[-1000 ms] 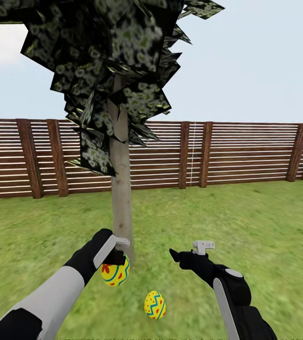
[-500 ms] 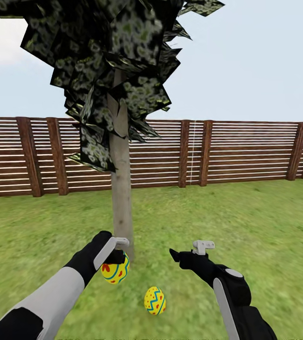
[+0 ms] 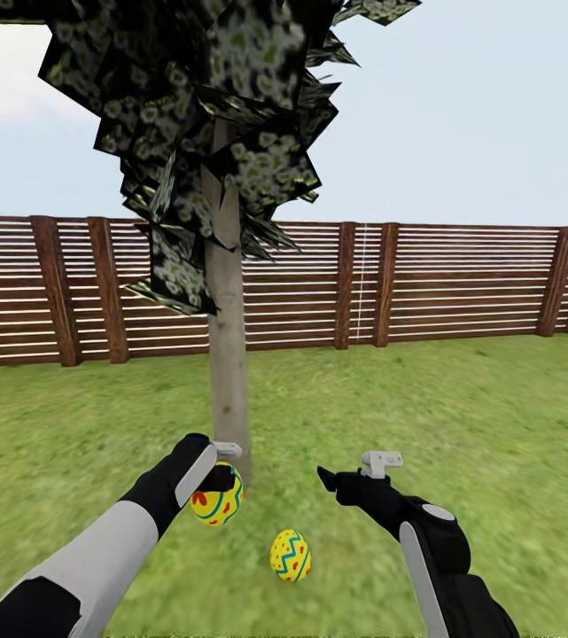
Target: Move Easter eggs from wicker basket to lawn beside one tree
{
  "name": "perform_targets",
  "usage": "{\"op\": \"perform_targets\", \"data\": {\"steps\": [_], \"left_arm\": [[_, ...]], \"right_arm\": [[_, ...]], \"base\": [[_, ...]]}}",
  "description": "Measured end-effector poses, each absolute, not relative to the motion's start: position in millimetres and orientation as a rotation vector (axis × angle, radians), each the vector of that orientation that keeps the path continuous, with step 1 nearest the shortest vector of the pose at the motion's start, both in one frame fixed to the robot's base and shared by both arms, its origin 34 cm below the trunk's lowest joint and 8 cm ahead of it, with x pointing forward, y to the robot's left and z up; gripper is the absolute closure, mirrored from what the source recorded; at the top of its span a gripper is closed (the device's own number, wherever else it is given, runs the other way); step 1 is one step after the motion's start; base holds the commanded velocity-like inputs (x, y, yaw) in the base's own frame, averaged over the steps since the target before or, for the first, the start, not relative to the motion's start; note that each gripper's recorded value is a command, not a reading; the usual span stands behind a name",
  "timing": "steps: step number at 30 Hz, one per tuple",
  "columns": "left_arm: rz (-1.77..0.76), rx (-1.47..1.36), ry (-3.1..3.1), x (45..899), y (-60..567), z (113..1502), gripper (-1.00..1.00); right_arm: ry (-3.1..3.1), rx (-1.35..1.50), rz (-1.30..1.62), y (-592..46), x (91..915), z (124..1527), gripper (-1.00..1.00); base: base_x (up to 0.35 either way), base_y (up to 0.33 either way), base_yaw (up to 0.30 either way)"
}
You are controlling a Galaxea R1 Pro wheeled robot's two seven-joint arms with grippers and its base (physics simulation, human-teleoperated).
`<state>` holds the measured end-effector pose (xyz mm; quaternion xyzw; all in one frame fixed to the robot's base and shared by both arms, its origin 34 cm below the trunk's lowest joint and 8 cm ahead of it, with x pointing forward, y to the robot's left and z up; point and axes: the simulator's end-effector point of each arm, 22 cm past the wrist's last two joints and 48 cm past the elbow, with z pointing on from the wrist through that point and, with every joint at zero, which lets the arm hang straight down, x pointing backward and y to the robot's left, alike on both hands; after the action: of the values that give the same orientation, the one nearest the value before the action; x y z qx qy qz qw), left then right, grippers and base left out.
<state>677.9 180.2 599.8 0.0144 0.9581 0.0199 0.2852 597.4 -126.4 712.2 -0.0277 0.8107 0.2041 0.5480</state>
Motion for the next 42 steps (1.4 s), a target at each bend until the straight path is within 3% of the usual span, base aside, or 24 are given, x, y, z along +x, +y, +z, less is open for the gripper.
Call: {"op": "perform_targets", "data": {"steps": [28,42], "left_arm": [[0.068,0.059,2.530,666.9,177.2,547.3,1.00],[0.070,0.057,2.527,667.5,177.8,547.9,1.00]], "right_arm": [[1.917,-0.067,0.484,-126.1,582.0,656.1,-1.00],[1.917,-0.067,0.483,-126.3,582.0,656.0,-1.00]], "base": [[0.001,0.000,-0.027],[0.163,0.019,0.000]]}}
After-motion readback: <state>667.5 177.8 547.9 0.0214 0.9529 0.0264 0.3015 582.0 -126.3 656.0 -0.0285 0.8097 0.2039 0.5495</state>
